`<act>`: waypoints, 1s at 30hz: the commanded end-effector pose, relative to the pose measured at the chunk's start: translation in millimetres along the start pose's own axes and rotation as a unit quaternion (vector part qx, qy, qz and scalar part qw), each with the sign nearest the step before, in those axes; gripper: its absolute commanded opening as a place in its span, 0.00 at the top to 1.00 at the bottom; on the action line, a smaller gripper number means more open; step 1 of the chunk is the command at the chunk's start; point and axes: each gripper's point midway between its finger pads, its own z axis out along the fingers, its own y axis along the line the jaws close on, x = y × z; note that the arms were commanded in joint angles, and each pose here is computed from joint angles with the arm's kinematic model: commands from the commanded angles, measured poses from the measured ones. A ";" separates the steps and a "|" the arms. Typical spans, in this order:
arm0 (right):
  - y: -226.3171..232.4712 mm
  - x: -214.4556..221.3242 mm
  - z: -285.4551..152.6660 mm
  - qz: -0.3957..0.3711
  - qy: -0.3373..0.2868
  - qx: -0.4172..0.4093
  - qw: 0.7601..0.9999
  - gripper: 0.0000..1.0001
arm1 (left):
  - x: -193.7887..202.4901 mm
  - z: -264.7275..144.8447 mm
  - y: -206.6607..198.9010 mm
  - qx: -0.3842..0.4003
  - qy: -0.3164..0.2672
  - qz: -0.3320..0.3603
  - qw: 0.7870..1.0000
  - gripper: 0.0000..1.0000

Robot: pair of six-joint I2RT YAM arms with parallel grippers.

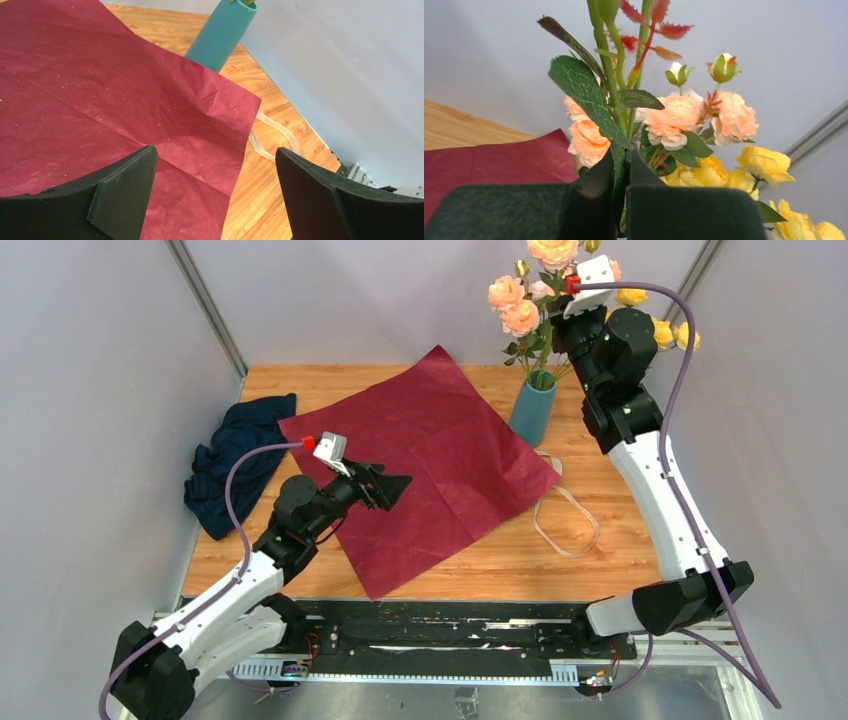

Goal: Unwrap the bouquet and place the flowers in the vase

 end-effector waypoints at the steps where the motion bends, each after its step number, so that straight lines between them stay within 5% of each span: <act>1: -17.4 13.2 4.5 0.011 0.013 0.011 1.000 1.00 | -13.2 3.3 -9.5 0.015 -0.014 0.014 1.000 0.05; 17: -30.7 -31.1 -17.2 0.019 -0.034 0.001 0.999 1.00 | -13.4 9.6 -11.8 0.019 -0.012 0.014 1.000 0.06; 30: -32.5 -14.5 -15.8 0.023 -0.016 0.008 1.000 1.00 | -5.2 10.4 -5.4 0.009 -0.003 0.013 1.000 0.06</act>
